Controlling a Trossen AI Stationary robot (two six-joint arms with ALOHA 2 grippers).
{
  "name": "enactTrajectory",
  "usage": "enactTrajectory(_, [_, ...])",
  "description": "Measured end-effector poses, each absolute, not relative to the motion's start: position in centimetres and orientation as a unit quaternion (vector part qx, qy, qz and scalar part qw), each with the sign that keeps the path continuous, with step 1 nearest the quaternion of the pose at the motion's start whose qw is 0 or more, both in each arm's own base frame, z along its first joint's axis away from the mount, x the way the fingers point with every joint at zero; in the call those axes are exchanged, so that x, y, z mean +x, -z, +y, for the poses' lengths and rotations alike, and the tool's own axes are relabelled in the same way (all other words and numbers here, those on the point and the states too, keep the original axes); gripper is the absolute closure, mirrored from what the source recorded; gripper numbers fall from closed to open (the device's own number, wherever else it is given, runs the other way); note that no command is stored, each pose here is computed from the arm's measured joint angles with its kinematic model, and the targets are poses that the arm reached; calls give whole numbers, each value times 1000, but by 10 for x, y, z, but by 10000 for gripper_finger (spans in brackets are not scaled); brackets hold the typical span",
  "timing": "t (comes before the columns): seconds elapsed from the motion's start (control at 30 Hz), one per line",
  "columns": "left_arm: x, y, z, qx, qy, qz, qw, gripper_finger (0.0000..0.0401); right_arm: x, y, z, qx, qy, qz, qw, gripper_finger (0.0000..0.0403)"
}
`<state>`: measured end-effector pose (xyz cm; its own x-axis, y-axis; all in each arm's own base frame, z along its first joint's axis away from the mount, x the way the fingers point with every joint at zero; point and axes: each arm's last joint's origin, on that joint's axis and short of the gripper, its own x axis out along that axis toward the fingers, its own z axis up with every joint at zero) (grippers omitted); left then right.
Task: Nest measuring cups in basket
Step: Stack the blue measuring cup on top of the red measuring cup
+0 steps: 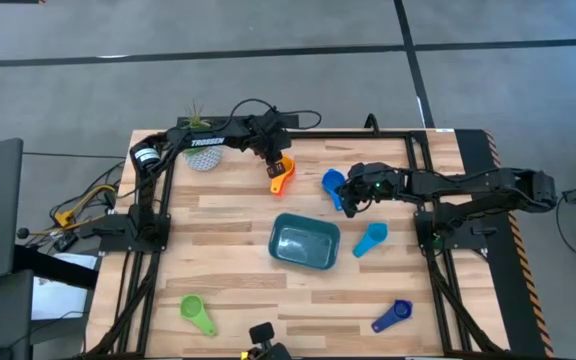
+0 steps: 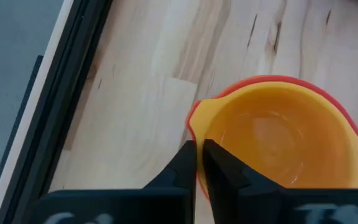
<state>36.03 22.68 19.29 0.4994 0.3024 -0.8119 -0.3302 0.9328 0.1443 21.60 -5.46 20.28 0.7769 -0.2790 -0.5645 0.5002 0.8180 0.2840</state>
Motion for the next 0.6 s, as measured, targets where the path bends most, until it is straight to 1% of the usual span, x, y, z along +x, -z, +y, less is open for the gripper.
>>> enactTrajectory(0.17, [362, -199, 225, -15, -182, 476, 860, 389, 216, -203, -54, 222, 213, 258, 916, 331])
enactTrajectory(0.43, [366, -221, 224, -16, -173, 487, 856, 396, 217, -202, -48, 223, 203, 261, 917, 331])
enactTrajectory(0.6, [365, -222, 224, -16, -173, 491, 853, 394, 218, -202, -44, 223, 196, 263, 918, 331])
